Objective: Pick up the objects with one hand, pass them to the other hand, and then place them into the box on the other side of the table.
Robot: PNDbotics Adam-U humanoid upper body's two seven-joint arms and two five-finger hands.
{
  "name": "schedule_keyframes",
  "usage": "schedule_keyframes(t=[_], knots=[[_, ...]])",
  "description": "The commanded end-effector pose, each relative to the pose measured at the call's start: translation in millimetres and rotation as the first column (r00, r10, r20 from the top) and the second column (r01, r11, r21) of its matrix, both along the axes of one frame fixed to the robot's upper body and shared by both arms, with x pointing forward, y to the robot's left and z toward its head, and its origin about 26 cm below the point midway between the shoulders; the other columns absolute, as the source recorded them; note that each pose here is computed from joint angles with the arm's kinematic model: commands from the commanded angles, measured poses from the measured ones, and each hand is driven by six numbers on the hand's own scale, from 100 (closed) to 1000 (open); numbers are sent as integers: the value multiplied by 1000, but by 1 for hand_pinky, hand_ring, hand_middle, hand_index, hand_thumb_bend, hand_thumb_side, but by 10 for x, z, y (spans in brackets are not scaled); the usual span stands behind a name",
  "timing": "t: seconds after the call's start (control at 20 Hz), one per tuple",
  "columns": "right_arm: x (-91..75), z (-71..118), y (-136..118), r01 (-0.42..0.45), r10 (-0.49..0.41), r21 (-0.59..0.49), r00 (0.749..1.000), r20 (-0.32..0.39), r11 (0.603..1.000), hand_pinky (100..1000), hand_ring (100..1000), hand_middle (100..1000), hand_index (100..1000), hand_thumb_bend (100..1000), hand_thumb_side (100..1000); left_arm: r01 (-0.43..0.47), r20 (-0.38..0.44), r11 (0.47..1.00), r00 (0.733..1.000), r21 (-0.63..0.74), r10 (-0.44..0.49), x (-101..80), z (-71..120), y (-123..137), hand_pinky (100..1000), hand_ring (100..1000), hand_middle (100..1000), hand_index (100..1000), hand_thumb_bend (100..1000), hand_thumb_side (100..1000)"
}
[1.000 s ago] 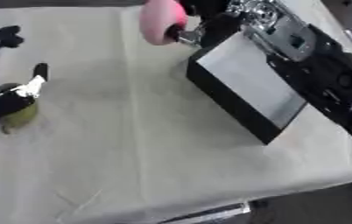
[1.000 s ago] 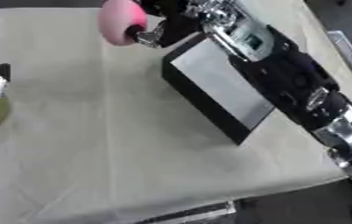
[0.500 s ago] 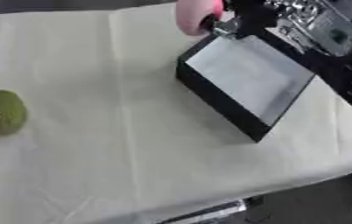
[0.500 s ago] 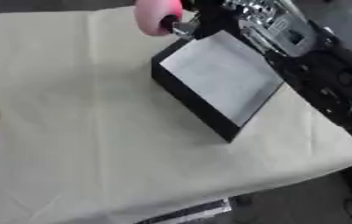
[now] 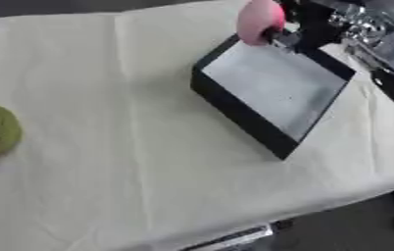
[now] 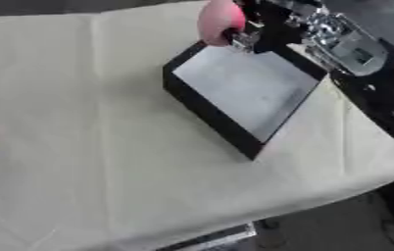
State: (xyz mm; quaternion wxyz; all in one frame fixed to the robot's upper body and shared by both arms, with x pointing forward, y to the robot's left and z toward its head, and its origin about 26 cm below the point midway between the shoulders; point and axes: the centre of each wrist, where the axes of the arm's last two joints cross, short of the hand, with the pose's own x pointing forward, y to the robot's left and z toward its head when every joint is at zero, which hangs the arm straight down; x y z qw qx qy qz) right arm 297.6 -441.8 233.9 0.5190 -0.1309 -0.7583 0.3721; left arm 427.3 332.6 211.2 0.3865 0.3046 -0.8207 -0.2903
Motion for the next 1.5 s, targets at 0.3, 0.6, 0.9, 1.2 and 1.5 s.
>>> schedule_keyframes(t=[0.3,0.6,0.9,1.2,1.5], knots=[[-100,13,-183,46,-35,-145,996,84,988,959,869,480,621,154,100,-42,48,995,998,-94,47,-165,253,360,842,719,684,868,180,529],[-162,-55,-311,55,-26,-253,993,118,966,980,927,617,776,393,100,-64,50,991,996,-115,70,-211,272,474,842,721,686,870,183,526],[-211,-26,-432,65,-5,-361,986,164,930,1000,1000,841,1000,392,100,-96,54,988,993,-120,103,-239,273,569,842,722,687,871,186,522],[-220,-95,-385,117,-34,-356,972,231,927,1000,1000,869,1000,295,100,-111,58,988,991,-106,118,-241,308,612,841,725,691,875,201,519],[-187,-66,59,66,-11,-143,934,357,987,1000,1000,915,1000,100,160,-127,-10,992,992,-23,127,-168,488,710,854,746,707,883,208,537]])
